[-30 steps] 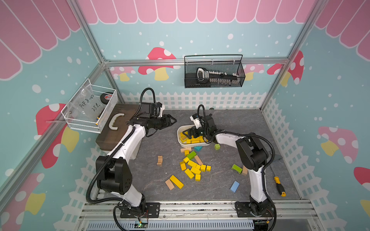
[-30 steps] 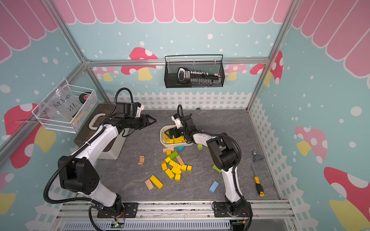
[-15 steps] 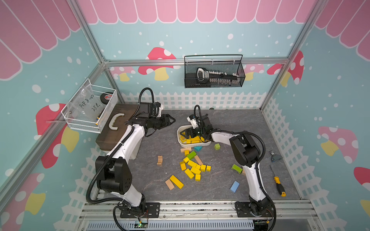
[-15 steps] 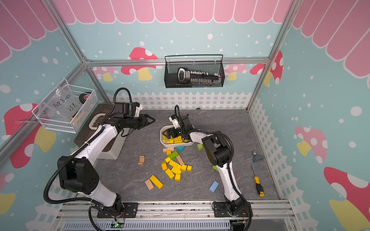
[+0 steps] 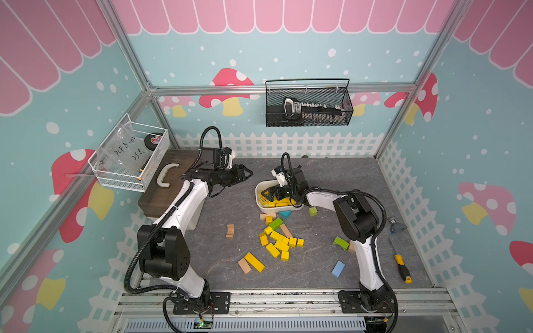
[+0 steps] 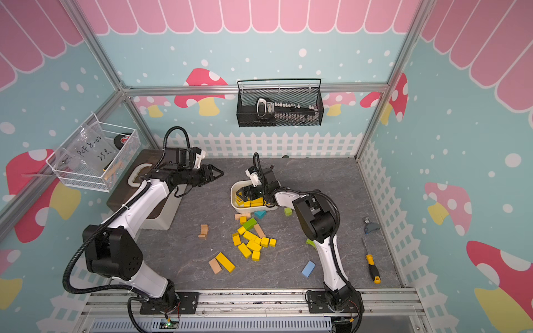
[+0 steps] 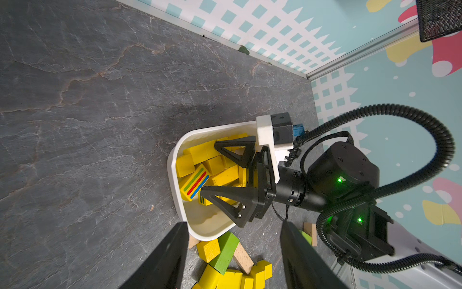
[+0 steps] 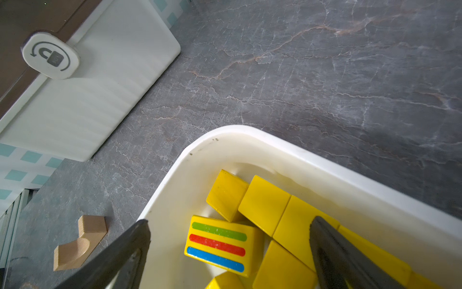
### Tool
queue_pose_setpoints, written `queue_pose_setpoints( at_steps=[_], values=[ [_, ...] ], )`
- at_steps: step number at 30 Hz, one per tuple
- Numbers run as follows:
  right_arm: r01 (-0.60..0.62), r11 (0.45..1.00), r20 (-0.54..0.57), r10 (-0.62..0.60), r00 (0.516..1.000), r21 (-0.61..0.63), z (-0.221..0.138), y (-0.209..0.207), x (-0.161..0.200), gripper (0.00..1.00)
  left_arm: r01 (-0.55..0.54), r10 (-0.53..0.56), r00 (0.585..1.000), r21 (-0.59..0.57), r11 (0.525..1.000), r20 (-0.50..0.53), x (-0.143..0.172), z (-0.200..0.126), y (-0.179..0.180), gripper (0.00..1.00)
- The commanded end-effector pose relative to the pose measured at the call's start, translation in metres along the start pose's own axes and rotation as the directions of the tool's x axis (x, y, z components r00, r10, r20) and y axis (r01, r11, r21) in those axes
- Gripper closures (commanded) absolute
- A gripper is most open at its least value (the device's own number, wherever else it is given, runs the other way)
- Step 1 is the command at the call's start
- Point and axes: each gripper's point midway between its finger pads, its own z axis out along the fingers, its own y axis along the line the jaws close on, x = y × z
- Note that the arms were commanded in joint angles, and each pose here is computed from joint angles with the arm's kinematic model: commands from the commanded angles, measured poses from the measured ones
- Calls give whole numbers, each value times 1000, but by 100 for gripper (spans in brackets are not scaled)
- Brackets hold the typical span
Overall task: Pick out the yellow building blocks
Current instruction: Pick up the building block from the center of the board.
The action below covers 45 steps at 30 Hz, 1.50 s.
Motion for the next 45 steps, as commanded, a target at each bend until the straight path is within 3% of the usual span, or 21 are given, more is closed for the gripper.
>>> queue_pose_setpoints(
  at_steps=[1, 5, 8, 9, 10, 15, 19, 25, 31, 33, 38, 45],
  values=[
    [29, 999, 18, -30, 999, 16, -12, 4, -9, 1, -7, 7, 1000, 4, 1000, 11, -3, -2, 0, 37],
    [33, 998, 39, -35, 999, 59, -24, 3, -16, 1, -9, 9, 1000, 0, 1000, 14, -3, -3, 0, 35],
    [45, 986, 73, -57, 996, 164, -54, 1, -20, 1, -23, 24, 999, -22, 999, 36, -4, -8, 1, 27],
    [40, 978, 88, -59, 994, 206, -67, -1, -20, 1, -26, 27, 999, -25, 999, 41, -4, -9, 0, 10],
    [30, 966, 116, -62, 991, 256, -84, -2, -23, 1, -29, 30, 999, -22, 999, 46, -5, -10, -1, 0],
    [-102, 902, 217, 10, 976, 419, -160, -7, -7, 2, -46, 46, 998, 7, 999, 41, -1, -10, -12, 0],
    [-303, 799, 237, 206, 949, 519, -213, -19, 45, 2, -96, 96, 995, 4, 995, 32, 7, -7, -23, 0],
    [-448, 766, 138, 436, 889, 462, -243, -6, 119, 1, -157, 157, 988, -21, 987, -1, 20, -1, -34, 0],
    [-522, 763, 111, 523, 845, 381, -250, 12, 163, 2, -197, 193, 978, -46, 979, -78, 34, 11, -36, 0],
    [-542, 754, 142, 531, 835, 371, -252, 10, 171, 2, -208, 201, 975, -62, 976, -93, 38, 13, -36, 0],
    [-520, 796, 168, 493, 854, 310, -246, 15, 159, 2, -244, 234, 966, -81, 966, -110, 46, 19, -38, 0],
    [-520, 802, 191, 484, 854, 293, -248, 16, 158, 4, -300, 259, 936, -152, 942, -238, 84, 47, -35, 5]
  ],
)
